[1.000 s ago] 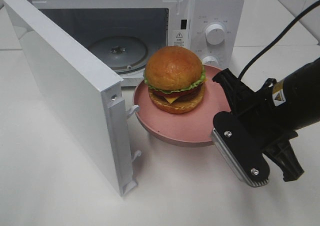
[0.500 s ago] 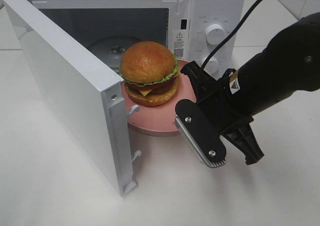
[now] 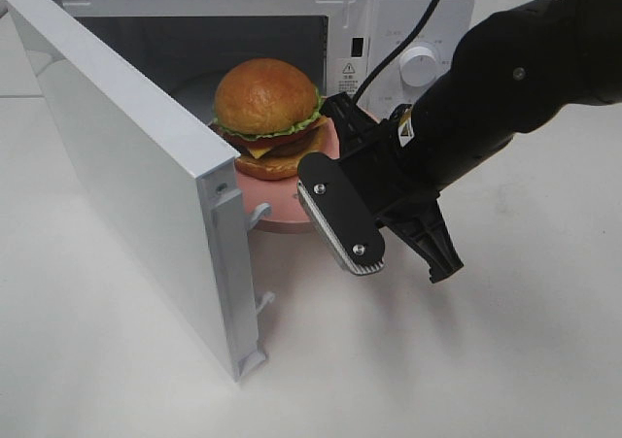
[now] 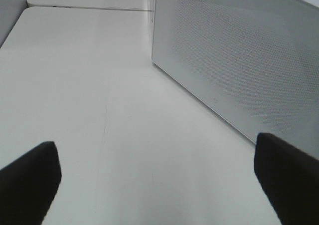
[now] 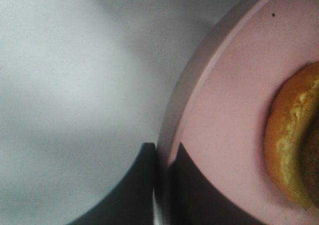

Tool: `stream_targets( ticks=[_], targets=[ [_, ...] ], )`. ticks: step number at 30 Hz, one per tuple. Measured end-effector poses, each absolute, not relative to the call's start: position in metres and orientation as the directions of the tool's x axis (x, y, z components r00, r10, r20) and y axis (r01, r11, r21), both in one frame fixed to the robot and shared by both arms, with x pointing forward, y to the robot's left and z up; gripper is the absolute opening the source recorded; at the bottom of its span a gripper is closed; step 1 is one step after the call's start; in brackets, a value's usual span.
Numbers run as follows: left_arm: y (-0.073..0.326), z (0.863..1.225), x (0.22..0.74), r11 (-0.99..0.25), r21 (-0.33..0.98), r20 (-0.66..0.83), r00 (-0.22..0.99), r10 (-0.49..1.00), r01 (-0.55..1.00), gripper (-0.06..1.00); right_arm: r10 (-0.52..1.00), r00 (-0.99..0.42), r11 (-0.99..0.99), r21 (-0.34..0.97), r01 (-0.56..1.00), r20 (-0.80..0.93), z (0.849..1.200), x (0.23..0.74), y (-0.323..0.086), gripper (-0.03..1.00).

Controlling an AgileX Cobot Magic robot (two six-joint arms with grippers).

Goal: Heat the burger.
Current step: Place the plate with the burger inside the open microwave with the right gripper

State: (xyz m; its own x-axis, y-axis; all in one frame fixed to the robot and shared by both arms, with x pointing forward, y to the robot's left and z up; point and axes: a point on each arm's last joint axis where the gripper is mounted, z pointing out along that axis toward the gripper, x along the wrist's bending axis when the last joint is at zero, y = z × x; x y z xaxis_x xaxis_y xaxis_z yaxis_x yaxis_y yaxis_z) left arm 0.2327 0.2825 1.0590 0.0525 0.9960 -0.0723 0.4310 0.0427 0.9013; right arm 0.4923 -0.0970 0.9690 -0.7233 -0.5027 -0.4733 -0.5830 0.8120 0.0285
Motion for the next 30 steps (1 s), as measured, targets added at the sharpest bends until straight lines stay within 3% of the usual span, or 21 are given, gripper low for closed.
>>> stream_targets(
  ticks=[30],
  targets=[
    [0.282,1.059,0.233,0.043,0.901,-0.072,0.052,0.996,0.431,0.99,-0.513,-0.759,0.817,0.044,-0.575,-0.400,0.962,0.532,-0.064,0.04]
  ],
)
